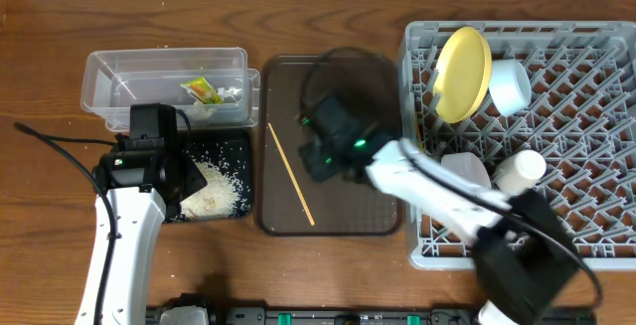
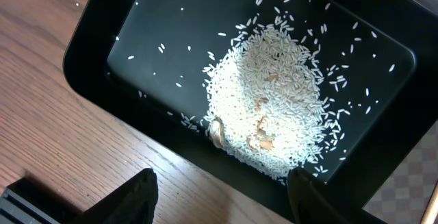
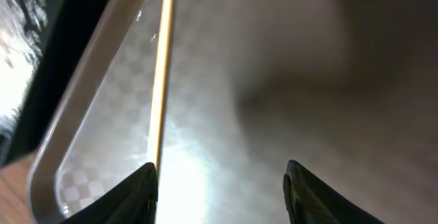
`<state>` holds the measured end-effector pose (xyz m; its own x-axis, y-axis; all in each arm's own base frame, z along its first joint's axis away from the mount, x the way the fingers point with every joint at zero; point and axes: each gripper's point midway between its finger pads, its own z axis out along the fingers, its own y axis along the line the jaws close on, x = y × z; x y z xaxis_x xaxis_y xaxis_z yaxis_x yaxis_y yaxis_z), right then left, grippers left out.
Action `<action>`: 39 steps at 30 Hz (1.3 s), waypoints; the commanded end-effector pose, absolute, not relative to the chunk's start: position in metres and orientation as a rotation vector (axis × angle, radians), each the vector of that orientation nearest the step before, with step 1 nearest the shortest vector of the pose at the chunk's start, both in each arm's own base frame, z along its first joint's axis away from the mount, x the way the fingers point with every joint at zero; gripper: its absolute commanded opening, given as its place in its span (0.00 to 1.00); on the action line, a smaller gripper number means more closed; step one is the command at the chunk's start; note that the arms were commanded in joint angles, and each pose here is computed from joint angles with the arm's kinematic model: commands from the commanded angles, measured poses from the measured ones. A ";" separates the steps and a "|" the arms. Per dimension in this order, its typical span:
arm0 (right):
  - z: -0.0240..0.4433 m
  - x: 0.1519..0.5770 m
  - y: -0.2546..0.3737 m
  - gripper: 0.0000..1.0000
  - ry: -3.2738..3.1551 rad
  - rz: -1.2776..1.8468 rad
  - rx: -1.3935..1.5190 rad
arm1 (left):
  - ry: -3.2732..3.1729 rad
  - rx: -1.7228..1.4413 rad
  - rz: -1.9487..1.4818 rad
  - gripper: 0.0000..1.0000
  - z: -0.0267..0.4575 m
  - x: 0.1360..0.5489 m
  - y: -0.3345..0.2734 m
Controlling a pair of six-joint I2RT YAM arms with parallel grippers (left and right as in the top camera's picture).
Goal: Sort waste into correct bins and load items into the dishwasher rack
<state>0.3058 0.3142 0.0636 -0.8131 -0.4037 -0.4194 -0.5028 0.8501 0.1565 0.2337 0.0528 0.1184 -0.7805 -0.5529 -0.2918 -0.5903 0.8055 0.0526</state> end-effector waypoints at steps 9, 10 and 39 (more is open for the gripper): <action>-0.002 0.280 0.344 0.54 2.659 0.236 -0.884 | 2.693 -0.909 0.227 0.64 0.126 0.235 0.058; -0.005 0.279 0.344 0.50 2.665 0.231 -0.887 | 2.693 -0.909 0.227 0.64 0.126 0.235 0.058; 0.150 0.341 0.126 0.01 2.715 0.026 -0.132 | 2.684 -0.902 0.172 0.63 0.126 0.241 0.053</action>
<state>0.3415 0.1396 0.1521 -0.8935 -0.1268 -0.4308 -0.1414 0.9899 0.0019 0.2376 0.0518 0.1190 -0.7767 -0.5534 -0.3008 -0.5894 0.8070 0.0371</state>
